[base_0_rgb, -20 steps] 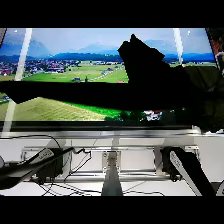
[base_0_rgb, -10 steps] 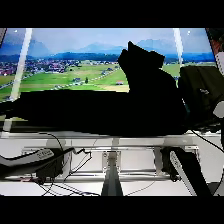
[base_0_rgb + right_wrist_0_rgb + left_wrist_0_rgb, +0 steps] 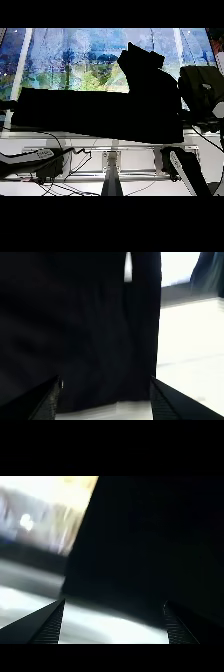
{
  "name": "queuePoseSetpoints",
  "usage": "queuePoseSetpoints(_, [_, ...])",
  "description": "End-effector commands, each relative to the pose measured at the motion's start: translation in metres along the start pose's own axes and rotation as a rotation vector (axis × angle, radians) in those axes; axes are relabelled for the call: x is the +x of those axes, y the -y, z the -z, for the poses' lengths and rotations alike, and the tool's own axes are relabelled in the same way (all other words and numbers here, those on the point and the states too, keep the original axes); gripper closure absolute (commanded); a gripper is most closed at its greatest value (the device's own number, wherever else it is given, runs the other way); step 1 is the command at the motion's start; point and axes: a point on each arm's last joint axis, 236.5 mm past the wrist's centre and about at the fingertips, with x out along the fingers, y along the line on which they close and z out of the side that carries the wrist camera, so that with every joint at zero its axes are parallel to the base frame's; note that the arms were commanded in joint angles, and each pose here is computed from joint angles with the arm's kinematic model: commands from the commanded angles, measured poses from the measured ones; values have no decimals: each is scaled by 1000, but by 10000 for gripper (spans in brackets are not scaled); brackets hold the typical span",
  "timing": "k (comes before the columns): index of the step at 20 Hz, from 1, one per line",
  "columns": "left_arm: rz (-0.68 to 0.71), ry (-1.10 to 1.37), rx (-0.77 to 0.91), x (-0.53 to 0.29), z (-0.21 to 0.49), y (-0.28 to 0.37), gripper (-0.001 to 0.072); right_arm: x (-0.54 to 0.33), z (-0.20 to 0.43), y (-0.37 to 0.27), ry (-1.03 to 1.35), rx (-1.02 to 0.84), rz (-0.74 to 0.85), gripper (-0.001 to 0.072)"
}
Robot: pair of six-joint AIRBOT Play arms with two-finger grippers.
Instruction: Fold the clothes and pants, and hang the long-sleeved shirts on hangers.
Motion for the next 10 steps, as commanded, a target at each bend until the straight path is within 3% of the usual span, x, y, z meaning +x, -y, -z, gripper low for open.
queuePoseSetpoints(1, [231,224,3,-46,-72,81,20,-7,-68,-6,281,8,-29,100])
queuePoseSetpoints(3, [437,368,36,-89,-112,157,20,-11,-103,-18,406,26,-82,100])
queuePoseSetpoints(6, [686,506,75,-145,-140,253,20,-4,-142,-73,433,-95,-249,101])
queuePoseSetpoints(10, [773,531,134,-165,-138,308,20,24,-181,-168,351,-425,-315,100])
